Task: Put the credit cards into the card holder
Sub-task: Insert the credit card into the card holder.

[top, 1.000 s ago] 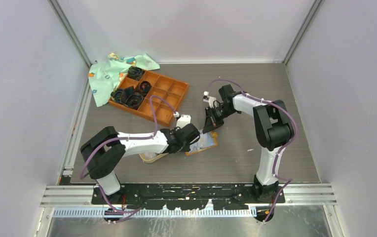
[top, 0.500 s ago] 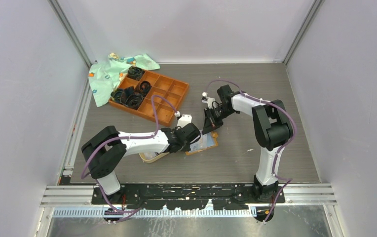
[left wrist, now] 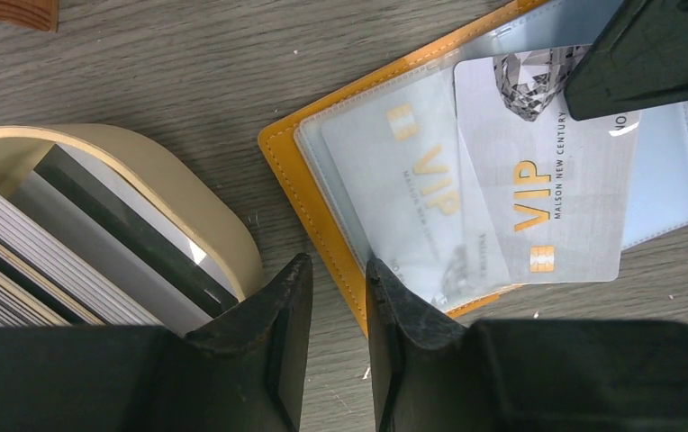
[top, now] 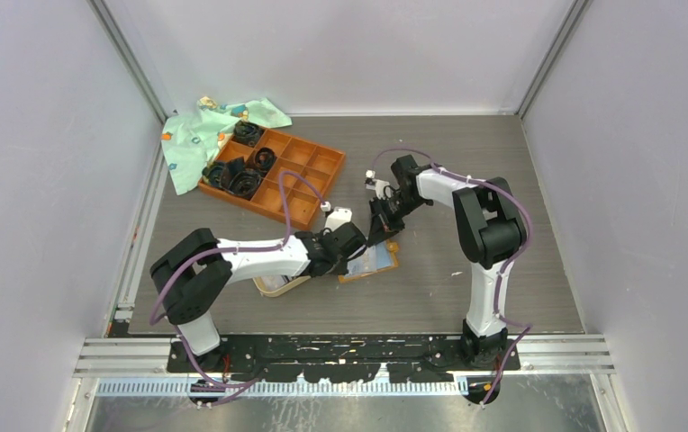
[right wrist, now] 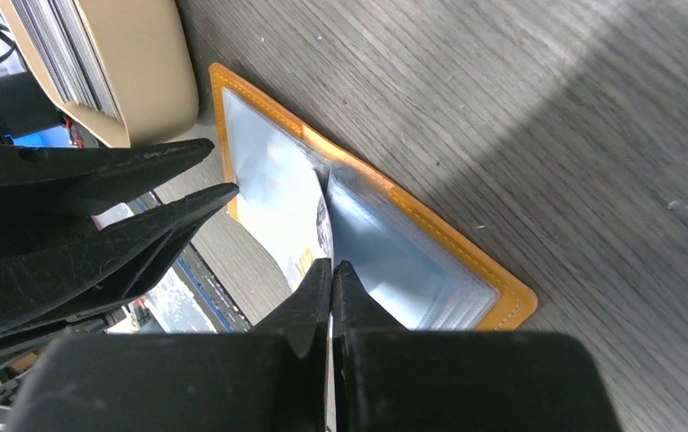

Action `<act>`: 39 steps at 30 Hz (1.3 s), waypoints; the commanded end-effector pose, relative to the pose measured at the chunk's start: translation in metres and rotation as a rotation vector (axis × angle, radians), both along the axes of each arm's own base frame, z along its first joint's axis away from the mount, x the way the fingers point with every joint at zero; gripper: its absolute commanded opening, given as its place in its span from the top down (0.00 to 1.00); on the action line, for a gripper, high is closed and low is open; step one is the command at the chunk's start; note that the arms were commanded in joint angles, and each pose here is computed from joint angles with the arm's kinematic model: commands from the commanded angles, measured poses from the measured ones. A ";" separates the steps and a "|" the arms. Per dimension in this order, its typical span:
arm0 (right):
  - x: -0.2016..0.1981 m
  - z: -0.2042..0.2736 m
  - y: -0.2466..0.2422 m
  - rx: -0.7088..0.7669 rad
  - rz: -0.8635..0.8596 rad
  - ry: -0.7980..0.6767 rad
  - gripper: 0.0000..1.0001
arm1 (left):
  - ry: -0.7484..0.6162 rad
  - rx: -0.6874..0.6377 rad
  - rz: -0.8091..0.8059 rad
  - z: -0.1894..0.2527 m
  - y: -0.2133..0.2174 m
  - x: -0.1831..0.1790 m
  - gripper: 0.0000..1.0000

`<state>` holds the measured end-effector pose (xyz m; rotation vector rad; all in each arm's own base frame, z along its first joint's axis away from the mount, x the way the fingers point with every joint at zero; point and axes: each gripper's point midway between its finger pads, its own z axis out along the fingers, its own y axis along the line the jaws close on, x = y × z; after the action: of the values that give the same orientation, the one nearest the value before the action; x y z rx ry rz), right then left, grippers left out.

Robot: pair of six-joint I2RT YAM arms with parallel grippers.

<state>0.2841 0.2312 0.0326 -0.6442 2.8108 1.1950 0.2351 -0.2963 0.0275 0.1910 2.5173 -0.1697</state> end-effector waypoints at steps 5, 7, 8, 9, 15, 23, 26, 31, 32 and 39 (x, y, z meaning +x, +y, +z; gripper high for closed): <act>0.009 -0.010 -0.006 -0.089 -0.022 -0.003 0.99 | 0.009 0.004 -0.009 -0.002 -0.004 0.005 0.70; 0.009 -0.011 -0.006 -0.089 -0.021 0.004 0.99 | 0.011 0.003 -0.010 -0.002 -0.005 0.005 0.71; 0.008 -0.012 -0.006 -0.089 -0.021 0.010 0.99 | 0.012 0.002 -0.012 -0.002 -0.006 0.006 0.70; 0.009 -0.012 -0.006 -0.089 -0.022 0.010 0.99 | 0.014 0.002 -0.013 -0.003 -0.006 0.005 0.71; 0.008 -0.013 -0.001 -0.079 -0.010 0.014 0.99 | 0.023 0.001 -0.021 -0.006 -0.008 0.005 0.71; 0.008 -0.012 0.008 -0.063 0.004 0.016 0.99 | 0.030 0.002 -0.033 -0.008 -0.012 0.005 0.71; 0.006 -0.013 0.010 -0.060 0.008 0.025 0.98 | 0.033 0.002 -0.037 -0.009 -0.013 0.005 0.71; 0.005 -0.013 0.014 -0.053 0.019 0.033 0.97 | 0.035 0.002 -0.043 -0.010 -0.015 0.006 0.71; 0.006 -0.013 0.014 -0.054 0.022 0.031 0.97 | 0.035 0.002 -0.043 -0.010 -0.015 0.007 0.71; 0.005 -0.014 0.018 -0.052 0.036 0.030 0.92 | 0.029 -0.004 -0.057 -0.004 -0.017 0.008 0.70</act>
<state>0.2868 0.2450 0.0276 -0.6315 2.8732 1.2148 0.2391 -0.3024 0.0270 0.2488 2.5397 -0.1620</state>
